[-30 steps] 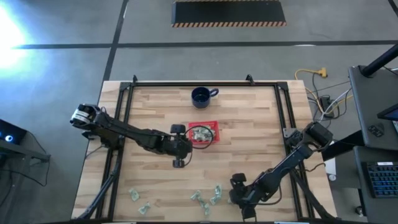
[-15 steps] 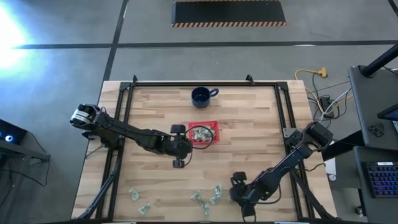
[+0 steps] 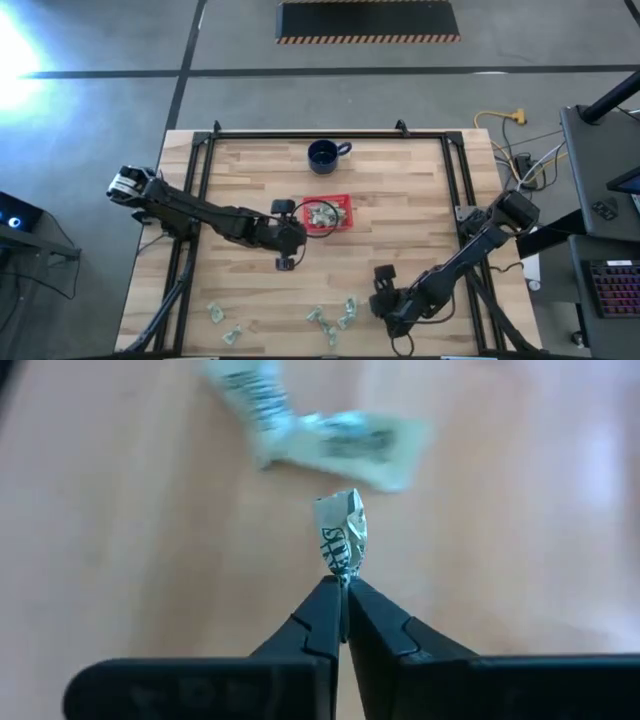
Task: Pick and place items into bin
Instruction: Put the stevia packet into the red bin
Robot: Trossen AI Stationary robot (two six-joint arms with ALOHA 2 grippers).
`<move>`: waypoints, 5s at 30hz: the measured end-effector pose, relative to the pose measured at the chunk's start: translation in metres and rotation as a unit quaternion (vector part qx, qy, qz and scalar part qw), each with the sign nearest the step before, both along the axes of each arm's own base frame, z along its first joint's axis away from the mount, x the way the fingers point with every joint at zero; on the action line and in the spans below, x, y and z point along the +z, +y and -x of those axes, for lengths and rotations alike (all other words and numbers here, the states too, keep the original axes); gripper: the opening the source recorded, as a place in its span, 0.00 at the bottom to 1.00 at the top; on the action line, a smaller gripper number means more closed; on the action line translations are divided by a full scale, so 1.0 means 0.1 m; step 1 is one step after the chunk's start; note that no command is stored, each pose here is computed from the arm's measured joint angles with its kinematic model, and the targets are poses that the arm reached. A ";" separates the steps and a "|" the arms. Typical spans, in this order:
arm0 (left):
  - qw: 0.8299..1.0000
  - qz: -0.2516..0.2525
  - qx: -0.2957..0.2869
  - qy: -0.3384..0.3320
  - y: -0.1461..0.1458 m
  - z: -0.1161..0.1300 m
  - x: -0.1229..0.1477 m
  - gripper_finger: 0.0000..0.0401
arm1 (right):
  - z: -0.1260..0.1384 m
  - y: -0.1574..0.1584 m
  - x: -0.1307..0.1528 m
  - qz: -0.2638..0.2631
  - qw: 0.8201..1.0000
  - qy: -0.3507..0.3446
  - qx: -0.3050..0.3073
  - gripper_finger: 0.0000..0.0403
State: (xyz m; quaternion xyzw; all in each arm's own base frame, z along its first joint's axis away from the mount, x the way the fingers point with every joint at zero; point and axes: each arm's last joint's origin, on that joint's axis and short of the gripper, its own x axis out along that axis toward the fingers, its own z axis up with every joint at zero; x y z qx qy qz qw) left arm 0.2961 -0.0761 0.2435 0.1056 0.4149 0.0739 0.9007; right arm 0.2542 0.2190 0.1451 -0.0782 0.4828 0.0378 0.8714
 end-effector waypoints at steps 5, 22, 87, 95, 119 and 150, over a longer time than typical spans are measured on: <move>1.000 -0.005 -0.001 -0.025 -0.09 0.09 0.12 0.35 | -0.08 -0.20 0.17 0.092 0.993 -0.064 -0.030 0.02; 0.997 -0.018 -0.041 -0.061 -0.37 0.39 0.34 0.35 | -0.73 -1.46 0.51 0.200 0.962 -0.123 -0.139 0.02; 0.887 0.233 0.238 0.319 -1.42 1.51 -0.48 0.35 | -0.04 -0.72 1.31 0.028 0.968 -0.215 0.124 0.23; 0.919 0.166 0.021 0.357 -1.66 1.56 -0.60 0.35 | 0.09 -0.51 1.36 0.013 0.960 -0.233 0.157 0.20; 0.919 0.124 0.003 0.374 -1.75 1.57 -0.86 0.30 | 0.07 -0.48 1.37 0.004 0.957 -0.245 0.155 0.17; 0.979 -0.059 0.143 0.131 -0.96 0.89 -0.46 0.02 | 0.06 -0.47 1.40 0.005 0.953 -0.256 0.159 0.17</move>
